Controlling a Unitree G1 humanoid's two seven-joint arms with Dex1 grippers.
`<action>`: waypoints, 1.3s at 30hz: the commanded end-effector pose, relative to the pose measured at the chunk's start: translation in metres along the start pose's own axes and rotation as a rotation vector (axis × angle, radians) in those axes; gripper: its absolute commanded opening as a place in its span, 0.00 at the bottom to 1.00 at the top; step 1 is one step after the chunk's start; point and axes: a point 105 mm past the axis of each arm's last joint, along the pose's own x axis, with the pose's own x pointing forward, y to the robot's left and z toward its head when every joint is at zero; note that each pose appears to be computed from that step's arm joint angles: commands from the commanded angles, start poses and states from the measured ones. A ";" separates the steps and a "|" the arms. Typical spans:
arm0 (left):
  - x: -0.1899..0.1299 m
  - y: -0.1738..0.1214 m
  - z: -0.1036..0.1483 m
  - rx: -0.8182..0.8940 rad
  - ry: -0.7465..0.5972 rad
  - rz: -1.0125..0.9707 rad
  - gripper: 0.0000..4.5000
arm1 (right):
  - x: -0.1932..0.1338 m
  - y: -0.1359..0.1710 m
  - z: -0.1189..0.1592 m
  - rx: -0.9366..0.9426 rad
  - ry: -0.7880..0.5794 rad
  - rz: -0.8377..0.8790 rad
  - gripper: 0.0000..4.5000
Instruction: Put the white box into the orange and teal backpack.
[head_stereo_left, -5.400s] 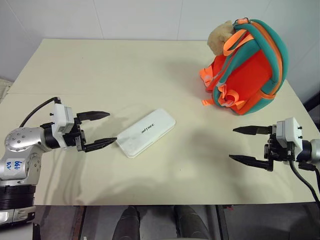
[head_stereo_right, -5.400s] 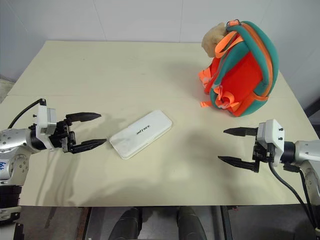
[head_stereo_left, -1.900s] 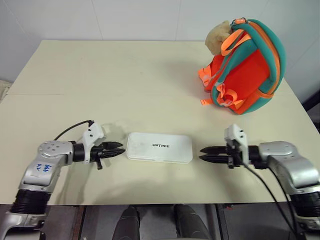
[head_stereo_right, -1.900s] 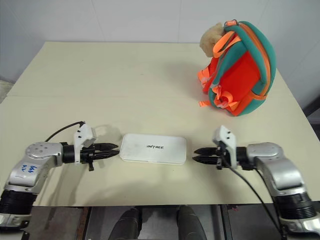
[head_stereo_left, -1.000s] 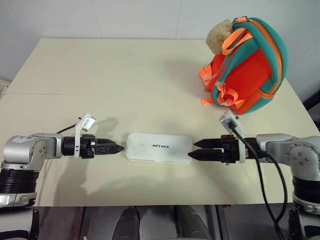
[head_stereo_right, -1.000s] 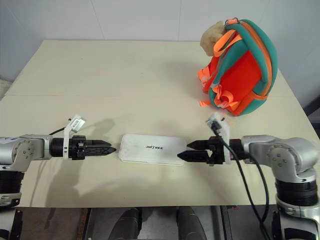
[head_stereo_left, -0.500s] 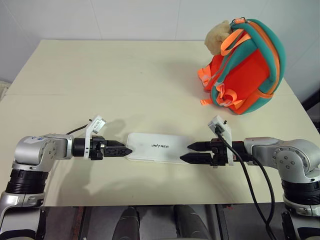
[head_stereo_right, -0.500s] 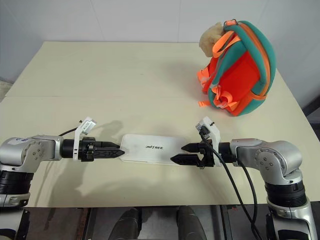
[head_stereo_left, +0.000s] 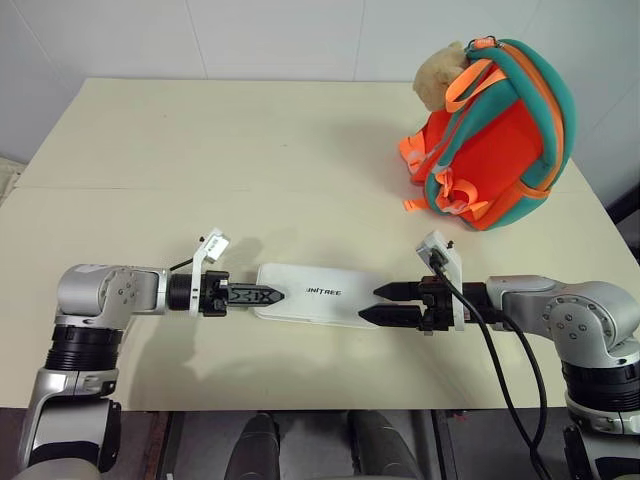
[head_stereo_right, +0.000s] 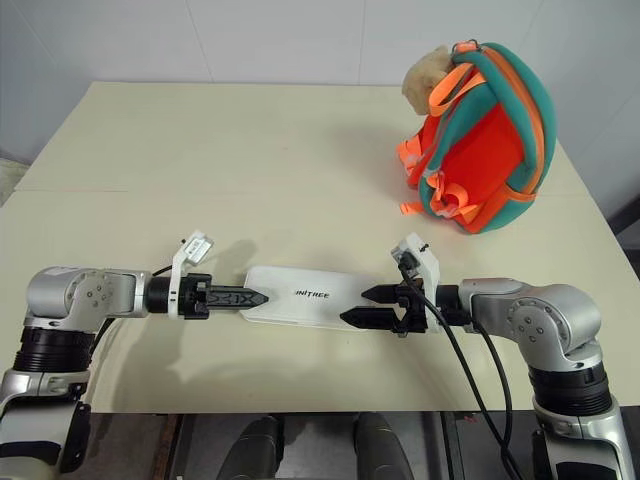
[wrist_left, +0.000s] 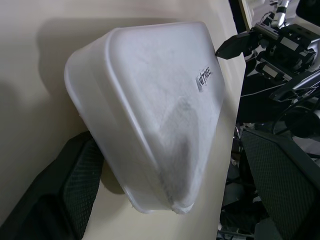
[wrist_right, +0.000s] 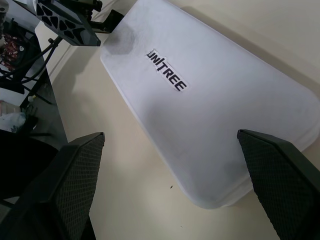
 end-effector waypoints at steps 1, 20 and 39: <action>0.001 0.005 -0.007 -0.034 0.016 0.010 1.00 | -0.019 -0.009 0.009 -0.015 -0.018 -0.067 1.00; 0.007 0.005 -0.007 -0.031 0.004 0.005 1.00 | 0.001 -0.018 0.003 0.016 0.006 -0.050 1.00; 0.015 0.001 0.000 -0.036 -0.002 -0.032 1.00 | 0.024 0.002 0.017 -0.027 -0.034 0.028 1.00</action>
